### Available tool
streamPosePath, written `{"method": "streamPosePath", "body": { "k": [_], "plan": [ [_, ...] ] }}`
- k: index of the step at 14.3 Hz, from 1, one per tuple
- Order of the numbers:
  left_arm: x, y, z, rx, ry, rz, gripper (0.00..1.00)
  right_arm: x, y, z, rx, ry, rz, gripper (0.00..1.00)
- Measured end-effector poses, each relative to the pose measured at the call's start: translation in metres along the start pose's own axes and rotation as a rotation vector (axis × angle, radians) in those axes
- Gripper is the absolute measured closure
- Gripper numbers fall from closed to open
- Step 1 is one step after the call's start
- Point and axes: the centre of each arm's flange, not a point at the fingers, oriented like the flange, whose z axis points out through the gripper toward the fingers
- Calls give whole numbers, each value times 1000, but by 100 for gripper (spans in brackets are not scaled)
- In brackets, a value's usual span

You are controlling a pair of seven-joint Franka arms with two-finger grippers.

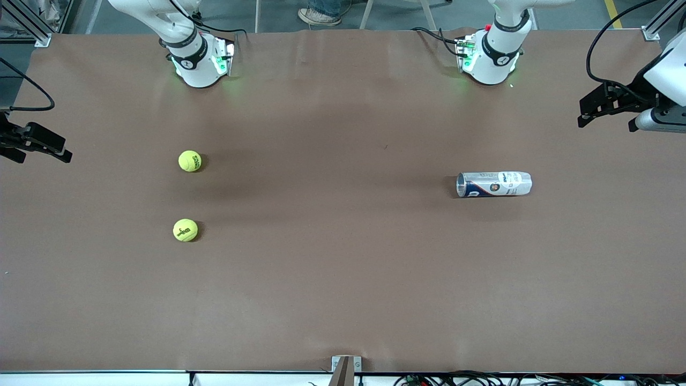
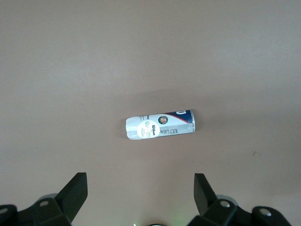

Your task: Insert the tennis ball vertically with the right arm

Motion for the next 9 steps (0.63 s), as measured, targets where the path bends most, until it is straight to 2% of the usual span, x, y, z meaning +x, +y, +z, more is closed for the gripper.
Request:
{"method": "streamPosePath", "body": {
  "k": [5, 9],
  "plan": [
    [1, 0, 1, 0, -2, -1, 0, 0, 0, 0, 0, 0, -1, 0],
    [16, 0, 25, -3, -33, -43, 0, 0, -1, 0, 0, -2, -2, 0]
  ]
}}
